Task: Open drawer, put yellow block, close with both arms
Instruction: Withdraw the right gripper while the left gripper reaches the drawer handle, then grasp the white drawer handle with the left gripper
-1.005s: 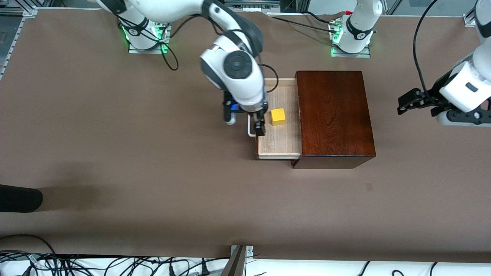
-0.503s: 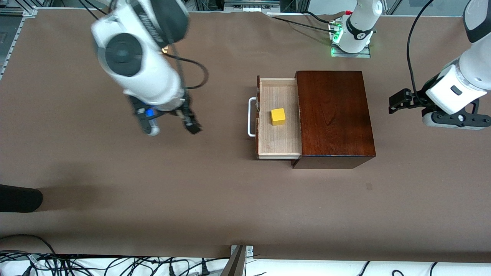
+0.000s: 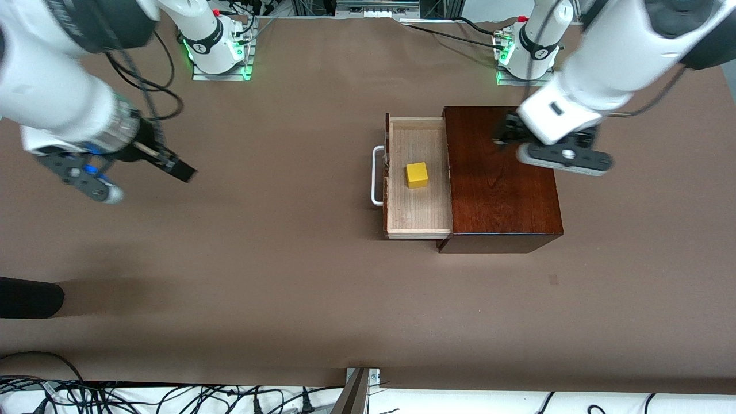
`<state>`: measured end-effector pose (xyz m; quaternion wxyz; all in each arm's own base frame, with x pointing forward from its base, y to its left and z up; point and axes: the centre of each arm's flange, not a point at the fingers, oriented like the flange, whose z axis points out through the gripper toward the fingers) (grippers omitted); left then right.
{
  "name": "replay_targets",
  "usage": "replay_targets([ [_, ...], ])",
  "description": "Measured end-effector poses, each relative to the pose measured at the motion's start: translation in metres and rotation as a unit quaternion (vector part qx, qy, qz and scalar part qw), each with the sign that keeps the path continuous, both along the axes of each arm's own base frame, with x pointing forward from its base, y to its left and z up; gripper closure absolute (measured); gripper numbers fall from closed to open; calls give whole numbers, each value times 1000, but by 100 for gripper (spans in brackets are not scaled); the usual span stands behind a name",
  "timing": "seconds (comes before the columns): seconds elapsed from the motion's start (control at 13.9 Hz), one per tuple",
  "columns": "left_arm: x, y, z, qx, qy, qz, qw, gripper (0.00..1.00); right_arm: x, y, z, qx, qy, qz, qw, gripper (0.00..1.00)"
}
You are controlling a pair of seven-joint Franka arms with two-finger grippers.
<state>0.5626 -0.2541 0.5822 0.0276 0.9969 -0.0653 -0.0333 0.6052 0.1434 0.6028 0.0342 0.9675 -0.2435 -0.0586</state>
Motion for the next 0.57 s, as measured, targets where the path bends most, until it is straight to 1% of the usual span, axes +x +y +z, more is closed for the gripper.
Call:
replay_targets([
  [0.14,-3,-45,-17,-4,15,17,1000,0,-9,-48,7,10,-5,48,999,0],
  [0.29,-9,-94,-40,-7,33,35,999,0,-21,-97,4,28,-25,90,995,0],
  [0.36,-12,-118,-50,-10,37,43,998,0,-29,-120,-1,35,-33,111,993,0],
  [0.57,-25,-185,-86,-16,39,63,997,0,-44,-180,-13,47,-41,168,984,0],
])
